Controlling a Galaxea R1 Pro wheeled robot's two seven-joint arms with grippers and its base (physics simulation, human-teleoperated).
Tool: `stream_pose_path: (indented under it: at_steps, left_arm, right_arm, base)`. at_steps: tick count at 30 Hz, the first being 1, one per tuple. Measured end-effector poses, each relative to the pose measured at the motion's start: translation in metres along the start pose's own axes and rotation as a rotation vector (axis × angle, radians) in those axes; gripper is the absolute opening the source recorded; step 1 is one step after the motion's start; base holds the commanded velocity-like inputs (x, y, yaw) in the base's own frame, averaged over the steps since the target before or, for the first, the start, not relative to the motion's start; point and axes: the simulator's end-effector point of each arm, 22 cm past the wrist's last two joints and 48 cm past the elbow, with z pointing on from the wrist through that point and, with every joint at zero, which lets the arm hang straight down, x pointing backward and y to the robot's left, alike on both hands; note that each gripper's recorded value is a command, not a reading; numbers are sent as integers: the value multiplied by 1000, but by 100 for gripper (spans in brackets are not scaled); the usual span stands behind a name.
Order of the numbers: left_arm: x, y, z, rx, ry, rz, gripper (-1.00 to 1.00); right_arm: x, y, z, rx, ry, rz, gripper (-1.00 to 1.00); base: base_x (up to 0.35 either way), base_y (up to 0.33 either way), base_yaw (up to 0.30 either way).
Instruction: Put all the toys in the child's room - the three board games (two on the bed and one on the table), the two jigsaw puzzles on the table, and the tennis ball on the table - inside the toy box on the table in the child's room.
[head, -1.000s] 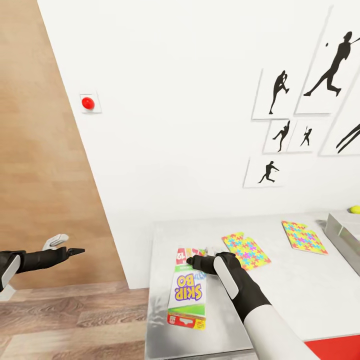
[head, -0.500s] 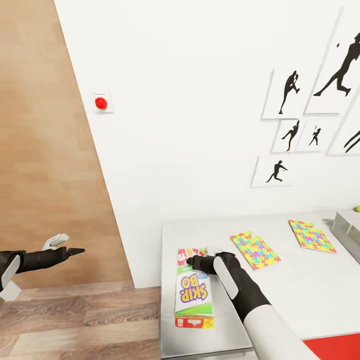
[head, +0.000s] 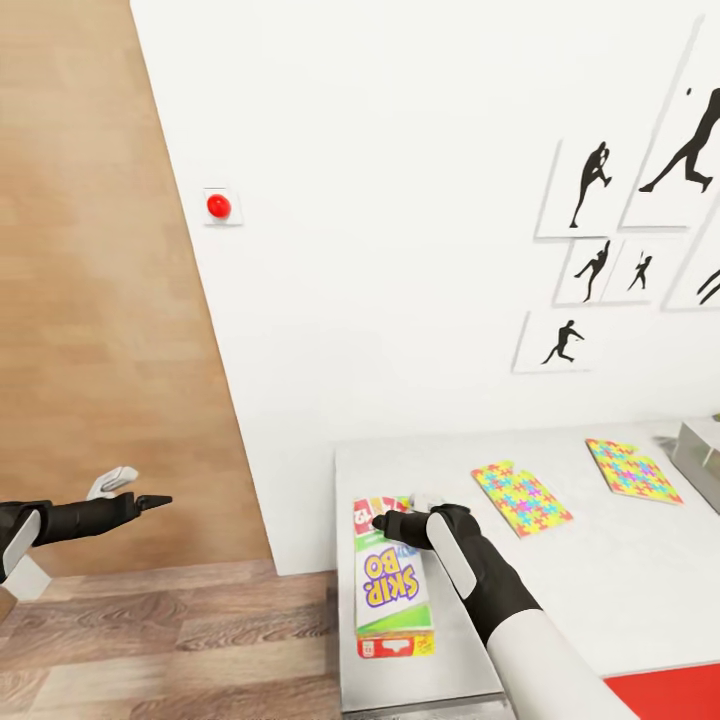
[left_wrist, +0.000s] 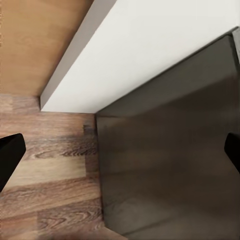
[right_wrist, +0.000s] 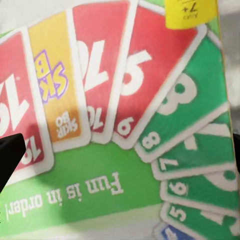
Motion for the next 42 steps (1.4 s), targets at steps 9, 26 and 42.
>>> stream_pose_path:
  at_steps: [9,26,42]
  left_arm:
    - [0,-1,0,2,0,0,100]
    - [0,-1,0,2,0,1,100]
    - [-1,-1,0,3,-1,2,100]
  right_arm:
    - [0,0,0,2,-1,-3,100]
    - [0,0,0,2,-1,-2,100]
    - [0,1,0,-3,-1,3,100]
  base:
    - [-22,80,0]
    - [-11,81,0]
    - [-38,59,0]
